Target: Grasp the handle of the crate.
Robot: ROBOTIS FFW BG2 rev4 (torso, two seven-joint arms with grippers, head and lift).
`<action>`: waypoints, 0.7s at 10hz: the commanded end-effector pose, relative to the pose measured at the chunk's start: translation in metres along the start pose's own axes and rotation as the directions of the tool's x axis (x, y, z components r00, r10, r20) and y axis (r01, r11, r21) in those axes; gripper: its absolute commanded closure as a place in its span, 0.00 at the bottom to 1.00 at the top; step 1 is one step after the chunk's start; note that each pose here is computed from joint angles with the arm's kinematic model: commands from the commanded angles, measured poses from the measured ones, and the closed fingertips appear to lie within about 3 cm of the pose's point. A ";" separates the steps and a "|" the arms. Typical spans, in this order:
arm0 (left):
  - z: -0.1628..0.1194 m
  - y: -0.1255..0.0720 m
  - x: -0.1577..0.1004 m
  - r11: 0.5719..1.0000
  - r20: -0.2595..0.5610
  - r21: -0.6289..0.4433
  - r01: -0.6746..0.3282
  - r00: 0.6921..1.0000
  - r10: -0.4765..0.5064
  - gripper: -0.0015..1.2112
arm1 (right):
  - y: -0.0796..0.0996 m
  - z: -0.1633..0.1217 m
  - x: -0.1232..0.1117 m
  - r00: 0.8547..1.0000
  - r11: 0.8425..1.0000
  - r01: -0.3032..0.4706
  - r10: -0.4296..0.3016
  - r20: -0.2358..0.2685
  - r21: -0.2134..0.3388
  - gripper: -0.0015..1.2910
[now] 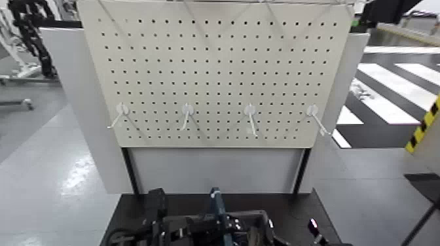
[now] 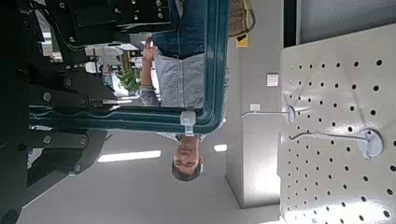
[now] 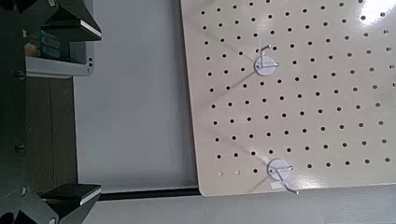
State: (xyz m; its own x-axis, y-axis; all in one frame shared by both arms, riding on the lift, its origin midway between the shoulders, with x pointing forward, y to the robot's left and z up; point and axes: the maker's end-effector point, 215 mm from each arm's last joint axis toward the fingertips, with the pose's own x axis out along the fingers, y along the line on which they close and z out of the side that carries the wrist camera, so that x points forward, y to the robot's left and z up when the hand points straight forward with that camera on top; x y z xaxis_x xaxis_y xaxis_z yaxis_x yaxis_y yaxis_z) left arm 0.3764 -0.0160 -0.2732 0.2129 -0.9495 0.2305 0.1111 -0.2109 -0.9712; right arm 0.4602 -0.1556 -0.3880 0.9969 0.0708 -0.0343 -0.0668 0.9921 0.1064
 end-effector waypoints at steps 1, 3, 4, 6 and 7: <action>0.003 0.001 -0.013 1.000 0.016 0.007 -0.022 1.000 0.022 0.98 | -0.002 -0.001 -0.001 1.000 1.000 0.008 -0.008 -0.001 -0.002 0.12; 0.003 -0.001 -0.012 1.000 0.017 0.004 -0.013 1.000 0.013 0.98 | -0.001 -0.001 -0.001 1.000 1.000 0.005 -0.005 -0.002 -0.001 0.12; 0.004 0.000 -0.012 1.000 0.021 0.004 -0.014 1.000 0.014 0.98 | 0.000 0.000 -0.001 1.000 1.000 0.004 -0.004 0.001 -0.001 0.12; 0.004 -0.001 -0.012 1.000 0.020 0.004 -0.013 1.000 0.012 0.98 | 0.000 0.000 -0.001 1.000 1.000 0.004 -0.004 0.002 -0.002 0.12; 0.004 -0.001 -0.012 1.000 0.020 0.006 -0.014 1.000 0.013 0.98 | 0.000 0.002 -0.001 1.000 1.000 0.004 -0.004 0.005 -0.003 0.12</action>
State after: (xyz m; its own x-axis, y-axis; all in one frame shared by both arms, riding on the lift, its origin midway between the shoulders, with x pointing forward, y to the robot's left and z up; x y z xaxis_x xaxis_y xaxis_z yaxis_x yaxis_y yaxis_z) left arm 0.3774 -0.0036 -0.2755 0.2337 -0.9473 0.2192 0.1115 -0.1978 -0.9739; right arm 0.4590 -0.1559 -0.3872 0.9973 0.0656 -0.0323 -0.0619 0.9927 0.1040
